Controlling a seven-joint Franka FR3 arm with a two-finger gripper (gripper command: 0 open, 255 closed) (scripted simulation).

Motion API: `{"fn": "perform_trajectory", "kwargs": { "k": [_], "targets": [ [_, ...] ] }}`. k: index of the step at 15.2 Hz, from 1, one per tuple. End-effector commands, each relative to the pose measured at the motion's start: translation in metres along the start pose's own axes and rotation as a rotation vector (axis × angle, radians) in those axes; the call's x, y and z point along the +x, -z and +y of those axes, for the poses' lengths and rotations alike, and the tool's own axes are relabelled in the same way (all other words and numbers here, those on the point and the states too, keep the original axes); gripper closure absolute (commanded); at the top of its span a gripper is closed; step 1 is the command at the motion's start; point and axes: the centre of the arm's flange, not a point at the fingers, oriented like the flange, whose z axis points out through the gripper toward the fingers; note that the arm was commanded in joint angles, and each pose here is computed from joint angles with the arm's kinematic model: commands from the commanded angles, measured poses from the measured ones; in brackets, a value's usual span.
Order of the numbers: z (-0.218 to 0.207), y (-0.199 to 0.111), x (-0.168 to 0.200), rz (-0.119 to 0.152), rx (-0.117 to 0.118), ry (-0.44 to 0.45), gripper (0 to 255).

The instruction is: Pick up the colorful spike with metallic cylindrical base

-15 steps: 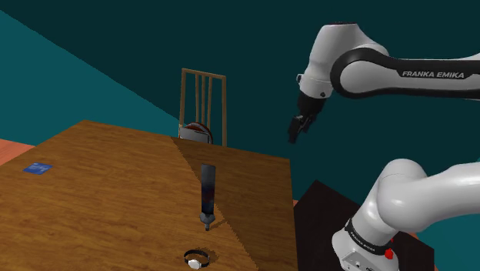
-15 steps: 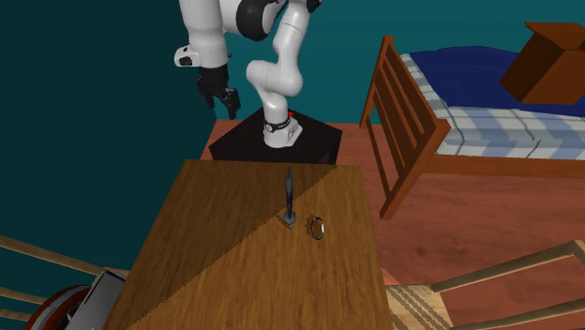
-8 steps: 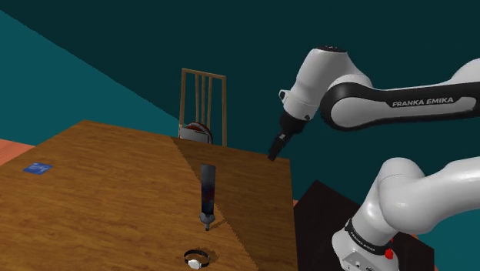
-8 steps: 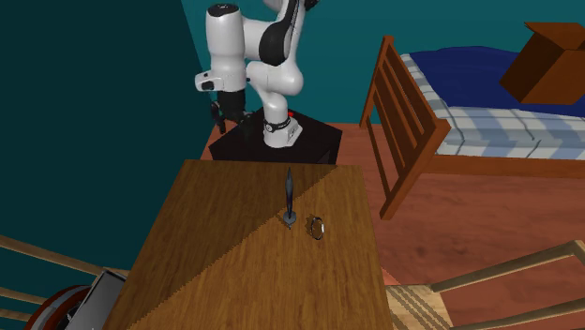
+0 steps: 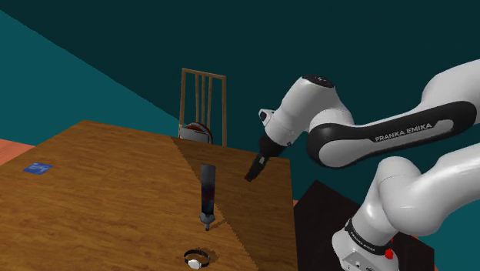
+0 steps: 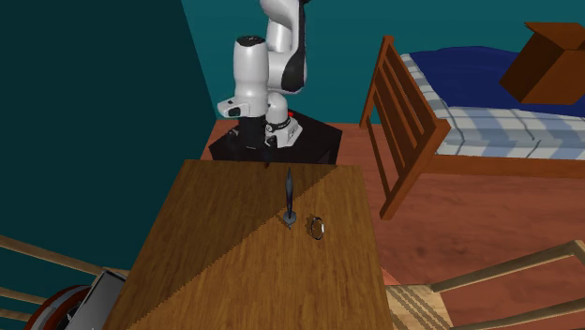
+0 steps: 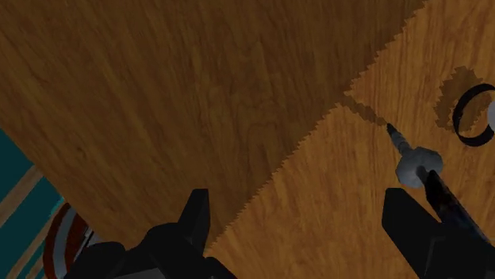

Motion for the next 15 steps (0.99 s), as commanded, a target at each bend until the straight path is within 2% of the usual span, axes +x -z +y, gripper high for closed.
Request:
{"fn": "perform_trajectory", "kwargs": {
  "k": [1, 11, 15],
  "targets": [
    [-0.022, -0.014, 0.002, 0.043, 0.017, 0.043, 0],
    [-0.119, -0.077, 0.011, 0.234, 0.089, 0.256, 0],
    [-0.119, -0.097, 0.005, 0.235, 0.089, 0.256, 0]
  ]
}}
